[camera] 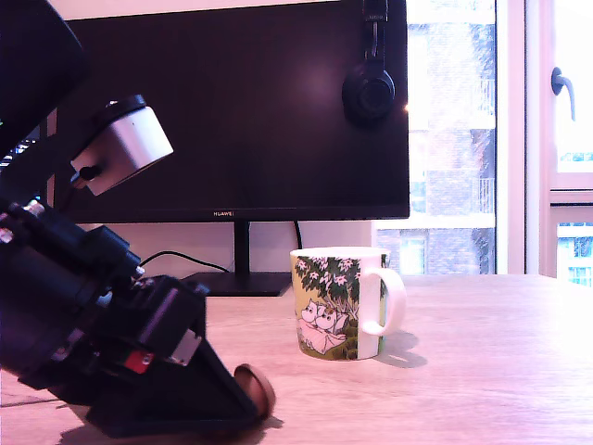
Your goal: Pick up the coffee capsules from the table one by one and drop them inside the nearest coffee cup
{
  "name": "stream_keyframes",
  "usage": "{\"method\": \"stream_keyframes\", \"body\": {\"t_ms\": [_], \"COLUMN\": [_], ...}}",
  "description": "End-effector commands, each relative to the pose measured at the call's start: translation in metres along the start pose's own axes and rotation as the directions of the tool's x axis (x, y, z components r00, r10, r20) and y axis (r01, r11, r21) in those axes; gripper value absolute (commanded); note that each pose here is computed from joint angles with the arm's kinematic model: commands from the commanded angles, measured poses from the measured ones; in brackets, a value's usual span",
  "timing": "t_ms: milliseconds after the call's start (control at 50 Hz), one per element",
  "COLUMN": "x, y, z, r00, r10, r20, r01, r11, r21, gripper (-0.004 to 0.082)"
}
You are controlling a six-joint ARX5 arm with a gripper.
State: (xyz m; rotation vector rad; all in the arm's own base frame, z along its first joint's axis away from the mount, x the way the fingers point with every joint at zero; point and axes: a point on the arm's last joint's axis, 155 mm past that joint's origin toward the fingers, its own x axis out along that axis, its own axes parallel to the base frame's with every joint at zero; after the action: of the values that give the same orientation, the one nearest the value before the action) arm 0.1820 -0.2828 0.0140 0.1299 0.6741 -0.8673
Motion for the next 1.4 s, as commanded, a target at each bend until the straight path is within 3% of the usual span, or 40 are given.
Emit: {"method": "stream_keyframes", "body": {"t_ms": [0, 320, 460, 640, 980, 1380], "x": [0.002, 0.002, -0.001, -0.010, -0.026, -0.033], "y": [-0.004, -0.006, -0.009, -0.007, 0.008, 0.023], "z": [-0.002, 0.000, 0.012, 0.034, 0.065, 0.079], "r00": [1.000, 1.000, 0.999, 0.993, 0.973, 0.958], "r10": [-0.010, -0.015, -0.026, -0.010, 0.055, 0.092], "r20": [-0.011, 0.001, 0.041, 0.115, 0.224, 0.273], "r01": [0.010, 0.015, 0.026, 0.003, -0.065, -0.098], "r11": [1.000, 1.000, 1.000, 0.998, 0.997, 0.995], "r21": [0.011, 0.012, 0.013, 0.057, 0.036, 0.008], "gripper": [0.0124, 0.0124, 0.0124, 0.0124, 0.0125, 0.0125]}}
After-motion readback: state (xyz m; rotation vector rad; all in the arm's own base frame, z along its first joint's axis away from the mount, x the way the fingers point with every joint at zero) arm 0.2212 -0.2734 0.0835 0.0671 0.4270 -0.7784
